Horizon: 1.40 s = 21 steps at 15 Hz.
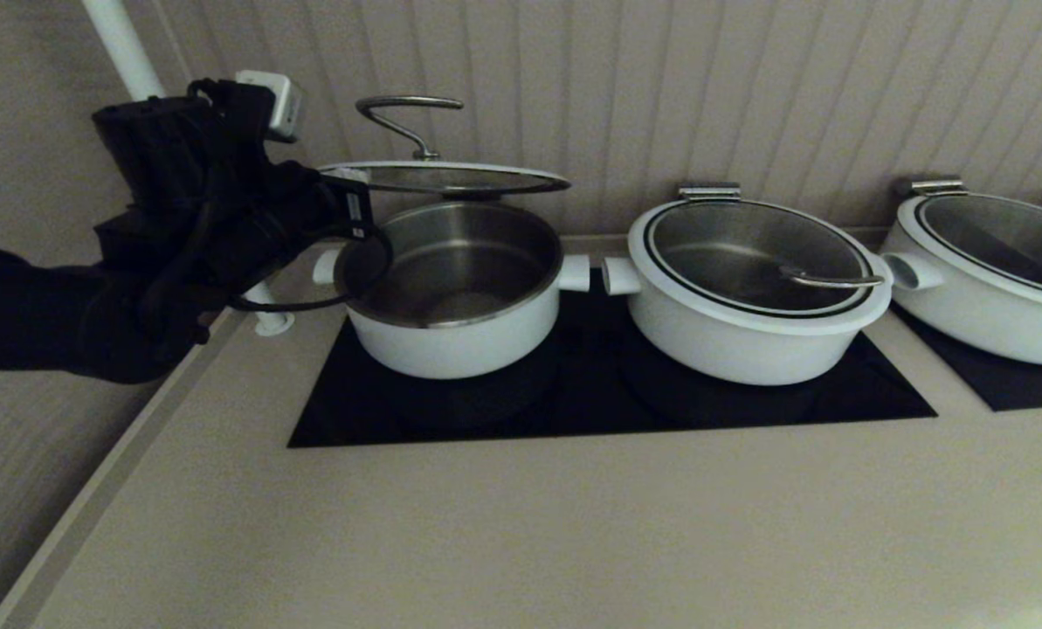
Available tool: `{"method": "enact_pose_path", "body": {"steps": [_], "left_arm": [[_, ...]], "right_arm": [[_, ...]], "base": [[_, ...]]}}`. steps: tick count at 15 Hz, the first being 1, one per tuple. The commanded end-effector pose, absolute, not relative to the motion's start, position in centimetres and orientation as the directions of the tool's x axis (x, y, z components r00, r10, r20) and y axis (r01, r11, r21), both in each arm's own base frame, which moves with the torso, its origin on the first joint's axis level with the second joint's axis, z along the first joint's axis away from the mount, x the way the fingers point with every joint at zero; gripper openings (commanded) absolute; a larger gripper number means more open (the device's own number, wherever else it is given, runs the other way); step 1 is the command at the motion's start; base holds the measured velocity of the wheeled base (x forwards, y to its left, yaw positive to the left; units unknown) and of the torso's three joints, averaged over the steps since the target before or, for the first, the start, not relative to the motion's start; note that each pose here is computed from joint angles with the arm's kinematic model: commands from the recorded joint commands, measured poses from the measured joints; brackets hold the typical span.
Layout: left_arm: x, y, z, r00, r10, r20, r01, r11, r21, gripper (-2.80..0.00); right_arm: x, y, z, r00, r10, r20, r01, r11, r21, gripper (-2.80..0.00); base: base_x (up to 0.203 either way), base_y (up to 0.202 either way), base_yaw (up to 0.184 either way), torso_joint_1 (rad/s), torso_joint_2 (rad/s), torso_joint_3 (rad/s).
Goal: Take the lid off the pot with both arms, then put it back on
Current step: Open the pot lid completely
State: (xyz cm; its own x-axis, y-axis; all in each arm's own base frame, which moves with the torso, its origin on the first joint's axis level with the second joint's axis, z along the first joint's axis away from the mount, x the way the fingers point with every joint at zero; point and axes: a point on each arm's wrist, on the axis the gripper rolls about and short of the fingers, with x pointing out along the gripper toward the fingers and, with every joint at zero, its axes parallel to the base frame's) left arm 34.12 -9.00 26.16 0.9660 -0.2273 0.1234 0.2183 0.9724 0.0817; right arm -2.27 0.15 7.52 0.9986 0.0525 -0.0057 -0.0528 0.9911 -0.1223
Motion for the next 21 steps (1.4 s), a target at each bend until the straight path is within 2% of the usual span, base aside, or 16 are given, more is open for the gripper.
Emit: {"method": "enact_pose_path", "body": {"steps": [1, 21], "left_arm": [[34.5, -9.1, 26.3, 0.965, -0.226, 0.135, 0.216, 0.973, 0.081, -2.80], [36.6, -9.7, 29.8, 0.909, -0.212, 0.358, 0.198, 0.977, 0.077, -2.80]], "right_arm": [[-2.3, 0.2, 7.5, 0.999, 0.052, -0.005, -0.052, 0.991, -0.124, -2.80], [-2.3, 0.2, 7.5, 0.999, 0.052, -0.006, -0.053, 0.991, -0.123, -2.80]], "base": [[0.000, 0.000, 0.000, 0.000, 0.00, 0.000], [0.000, 0.000, 0.000, 0.000, 0.00, 0.000]]}}
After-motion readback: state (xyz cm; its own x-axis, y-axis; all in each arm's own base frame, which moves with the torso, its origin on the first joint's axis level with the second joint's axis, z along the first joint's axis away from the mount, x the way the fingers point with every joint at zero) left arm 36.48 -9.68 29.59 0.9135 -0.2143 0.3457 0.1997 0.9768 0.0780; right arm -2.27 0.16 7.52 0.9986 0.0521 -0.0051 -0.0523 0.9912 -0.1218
